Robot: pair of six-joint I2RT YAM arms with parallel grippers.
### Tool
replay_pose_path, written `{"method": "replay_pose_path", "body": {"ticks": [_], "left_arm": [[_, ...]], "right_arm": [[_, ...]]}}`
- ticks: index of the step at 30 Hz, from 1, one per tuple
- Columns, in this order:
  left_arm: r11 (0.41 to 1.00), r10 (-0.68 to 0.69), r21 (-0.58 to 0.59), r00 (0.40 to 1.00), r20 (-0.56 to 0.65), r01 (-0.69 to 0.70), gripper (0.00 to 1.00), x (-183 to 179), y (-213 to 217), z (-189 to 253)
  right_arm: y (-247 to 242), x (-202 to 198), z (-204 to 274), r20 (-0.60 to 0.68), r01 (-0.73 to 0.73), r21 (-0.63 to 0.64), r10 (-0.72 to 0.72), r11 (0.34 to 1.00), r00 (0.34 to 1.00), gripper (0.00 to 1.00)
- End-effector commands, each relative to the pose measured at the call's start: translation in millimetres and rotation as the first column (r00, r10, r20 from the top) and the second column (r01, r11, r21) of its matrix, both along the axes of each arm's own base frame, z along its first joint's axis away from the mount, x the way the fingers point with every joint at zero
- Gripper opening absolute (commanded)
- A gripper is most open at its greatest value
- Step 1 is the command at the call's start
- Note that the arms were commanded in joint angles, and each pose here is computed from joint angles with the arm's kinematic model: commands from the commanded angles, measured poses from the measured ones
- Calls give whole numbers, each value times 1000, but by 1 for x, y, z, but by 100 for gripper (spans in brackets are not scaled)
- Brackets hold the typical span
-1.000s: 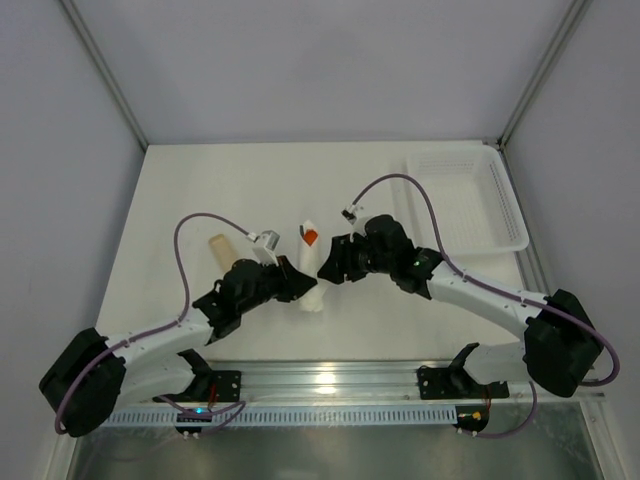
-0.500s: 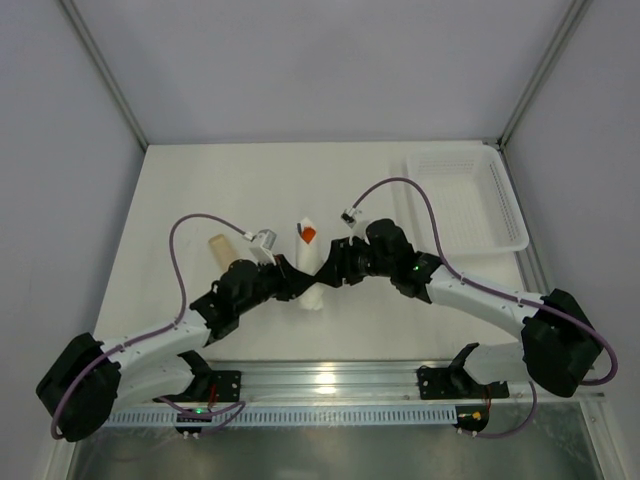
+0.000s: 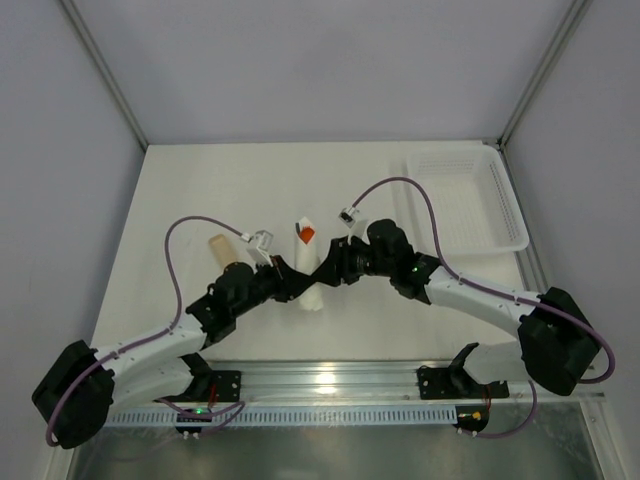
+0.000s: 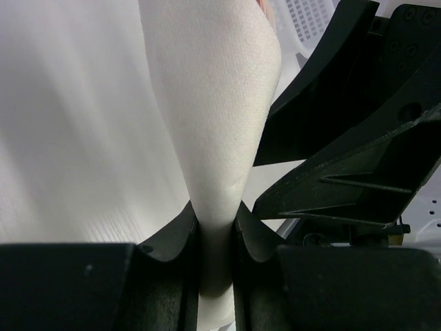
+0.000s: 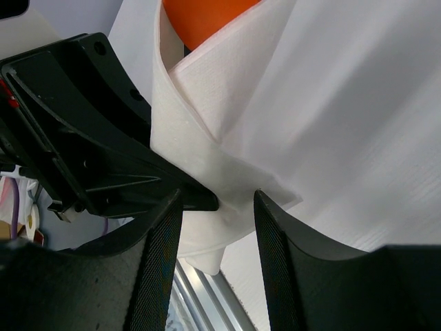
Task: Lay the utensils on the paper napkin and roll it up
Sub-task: Roll the napkin.
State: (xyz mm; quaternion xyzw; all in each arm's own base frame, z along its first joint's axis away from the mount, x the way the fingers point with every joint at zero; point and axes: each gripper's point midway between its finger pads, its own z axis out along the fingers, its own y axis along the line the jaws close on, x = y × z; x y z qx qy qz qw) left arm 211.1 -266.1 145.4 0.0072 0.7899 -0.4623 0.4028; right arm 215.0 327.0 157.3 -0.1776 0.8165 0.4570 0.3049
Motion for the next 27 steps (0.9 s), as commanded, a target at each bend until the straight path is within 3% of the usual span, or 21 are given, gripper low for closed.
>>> {"method": "replay_pose_path", "body": {"ticks": [1, 20, 27], "left_arm": [[997, -16, -70, 998, 57, 20, 0, -3, -4, 21], [994, 7, -111, 997, 79, 2, 0, -2, -1, 31], [993, -17, -117, 997, 70, 25, 0, -6, -3, 30]], "right_arm": [[6, 1, 11, 30, -24, 55, 22, 998, 999, 50], [10, -21, 7, -8, -162, 176, 166, 971, 986, 45], [6, -10, 8, 20, -117, 169, 115, 979, 993, 45]]}}
